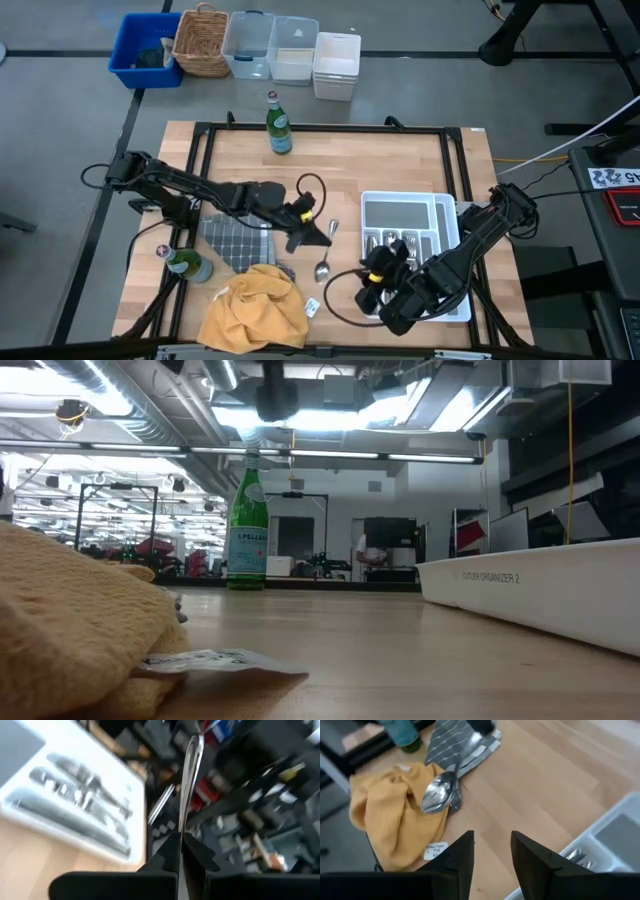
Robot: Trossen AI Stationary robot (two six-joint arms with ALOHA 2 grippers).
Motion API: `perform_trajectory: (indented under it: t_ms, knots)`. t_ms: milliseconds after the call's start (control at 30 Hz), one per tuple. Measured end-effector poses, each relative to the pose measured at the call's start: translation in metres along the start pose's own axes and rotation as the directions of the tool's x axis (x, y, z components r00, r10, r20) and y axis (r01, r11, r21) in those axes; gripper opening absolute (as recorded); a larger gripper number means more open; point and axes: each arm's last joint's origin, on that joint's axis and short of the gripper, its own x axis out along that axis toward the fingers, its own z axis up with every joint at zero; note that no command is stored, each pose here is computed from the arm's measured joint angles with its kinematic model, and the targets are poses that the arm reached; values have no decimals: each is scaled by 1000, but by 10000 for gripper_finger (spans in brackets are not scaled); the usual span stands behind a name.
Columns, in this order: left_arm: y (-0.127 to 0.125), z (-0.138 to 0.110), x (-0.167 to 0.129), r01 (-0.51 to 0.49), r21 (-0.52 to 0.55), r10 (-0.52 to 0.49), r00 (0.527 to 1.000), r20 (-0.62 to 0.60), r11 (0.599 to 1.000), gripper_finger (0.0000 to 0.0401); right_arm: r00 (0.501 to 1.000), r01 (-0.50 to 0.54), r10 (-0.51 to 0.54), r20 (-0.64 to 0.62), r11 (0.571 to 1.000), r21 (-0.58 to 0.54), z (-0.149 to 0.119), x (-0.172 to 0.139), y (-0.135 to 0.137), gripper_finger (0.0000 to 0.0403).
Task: Sort silverware
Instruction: Stack the silver spoon into the white utensil tray with the other silver spoons
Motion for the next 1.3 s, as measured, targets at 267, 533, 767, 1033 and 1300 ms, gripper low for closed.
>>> perform_trajectory:
  t_ms: [267, 533, 767, 1033, 1300]
  knots:
    - [13, -21, -2, -105, 83, 121, 968, -217, 991, 1, 1000, -3, 4, 10, 986, -167, 17, 14, -1, 131]
    - [-5, -37, 3, 2, 238, 59, 966, -250, 971, 1, 988, -38, 33, -149, 999, -32, 56, 45, -17, 131]
    - [-12, -47, 4, 18, 274, 58, 962, -267, 962, 1, 900, -372, 340, -274, 925, -75, 84, 60, -9, 131]
    - [-18, -54, 5, 42, 307, 48, 959, -280, 951, 1, 851, -476, 448, -274, 879, -42, 99, 66, -9, 131]
    - [-20, -56, 6, 32, 317, 58, 961, -271, 948, 1, 853, -485, 465, -237, 874, -33, 104, 67, -8, 131]
